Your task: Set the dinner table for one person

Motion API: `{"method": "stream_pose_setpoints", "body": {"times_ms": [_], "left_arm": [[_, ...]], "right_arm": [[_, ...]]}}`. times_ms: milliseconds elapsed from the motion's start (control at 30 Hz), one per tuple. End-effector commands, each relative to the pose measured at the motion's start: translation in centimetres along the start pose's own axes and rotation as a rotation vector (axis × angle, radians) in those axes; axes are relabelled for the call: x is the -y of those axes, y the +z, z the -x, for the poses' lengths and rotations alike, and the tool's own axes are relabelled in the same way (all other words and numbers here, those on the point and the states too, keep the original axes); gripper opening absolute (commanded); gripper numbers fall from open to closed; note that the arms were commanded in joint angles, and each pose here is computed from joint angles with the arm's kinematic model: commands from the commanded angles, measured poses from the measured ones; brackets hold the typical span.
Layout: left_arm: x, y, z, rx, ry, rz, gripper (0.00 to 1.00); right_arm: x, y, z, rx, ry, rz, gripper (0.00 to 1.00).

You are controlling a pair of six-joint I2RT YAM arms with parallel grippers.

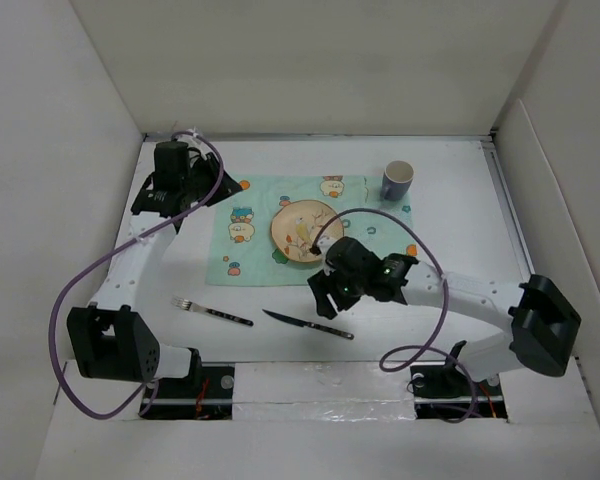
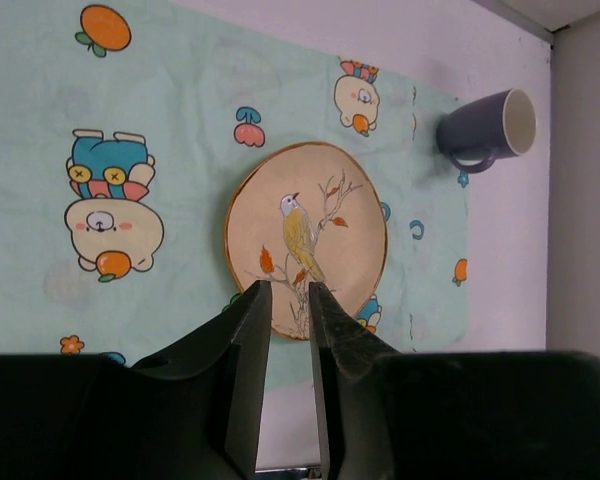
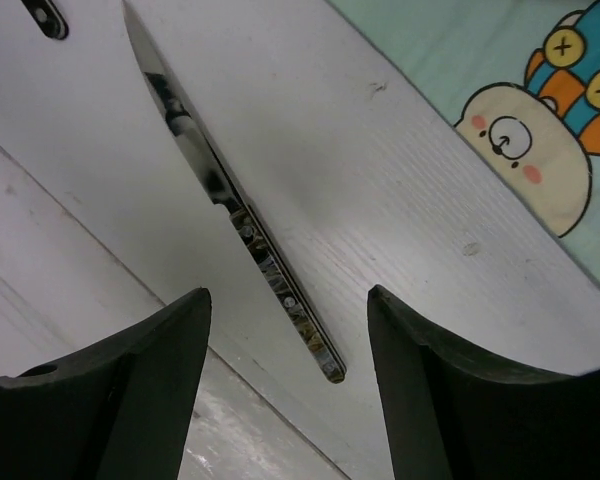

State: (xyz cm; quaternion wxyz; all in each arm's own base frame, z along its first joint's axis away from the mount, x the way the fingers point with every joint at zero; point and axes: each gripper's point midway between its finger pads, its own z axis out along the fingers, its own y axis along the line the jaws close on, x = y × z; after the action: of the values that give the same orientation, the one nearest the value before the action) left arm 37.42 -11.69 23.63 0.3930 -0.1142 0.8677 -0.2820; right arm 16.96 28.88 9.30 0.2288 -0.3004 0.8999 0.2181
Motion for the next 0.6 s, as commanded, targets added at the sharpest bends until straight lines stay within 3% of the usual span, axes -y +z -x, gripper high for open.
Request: {"method": "stream_pose_setpoints", "body": {"times_ms": [0,167,333,367,400,467,567], "left_arm": [[1.7,-1.4,2.5,0.069,0.038,-0.028,0.2],[1.7,-2.0,2.7,0.084,0.041,-0.013,0.2],[1.6,-2.7,3.2,0.104,0.045,-0.009,0.2],[1.8,-2.9,3.4,0.11,0.049,-0.007,0.2],[1.8,-2.9,3.4,0.11,0.049,-0.007,0.2],[1.8,-3.1,3.4,0.111,0.05,-0.003,0.21],[1.8,-3.3,3.4,0.115,0.05,-0.002,0.21]], "right_arm": [[-0.9,1.6,0.8,0.024,-0.086,-0.01,0.69],[-3.2,4.0,-1.7,-0.074,-0.209,-0.003,0.69],[-2.9,6.7,-3.8,-0.167,-0.227,-0.056,0.64],[-2.4,7.2,-4.3,-0.193,-0.229,-0.118,0.31],[-2.4,7.2,-4.3,-0.194,-0.229,-0.119,0.3],[-2.4,7.5,-4.7,-0.195,-0.234,-0.168,0.0],[-3.4,6.4,-4.7,-0.188,-0.253,-0.162,0.0]]}}
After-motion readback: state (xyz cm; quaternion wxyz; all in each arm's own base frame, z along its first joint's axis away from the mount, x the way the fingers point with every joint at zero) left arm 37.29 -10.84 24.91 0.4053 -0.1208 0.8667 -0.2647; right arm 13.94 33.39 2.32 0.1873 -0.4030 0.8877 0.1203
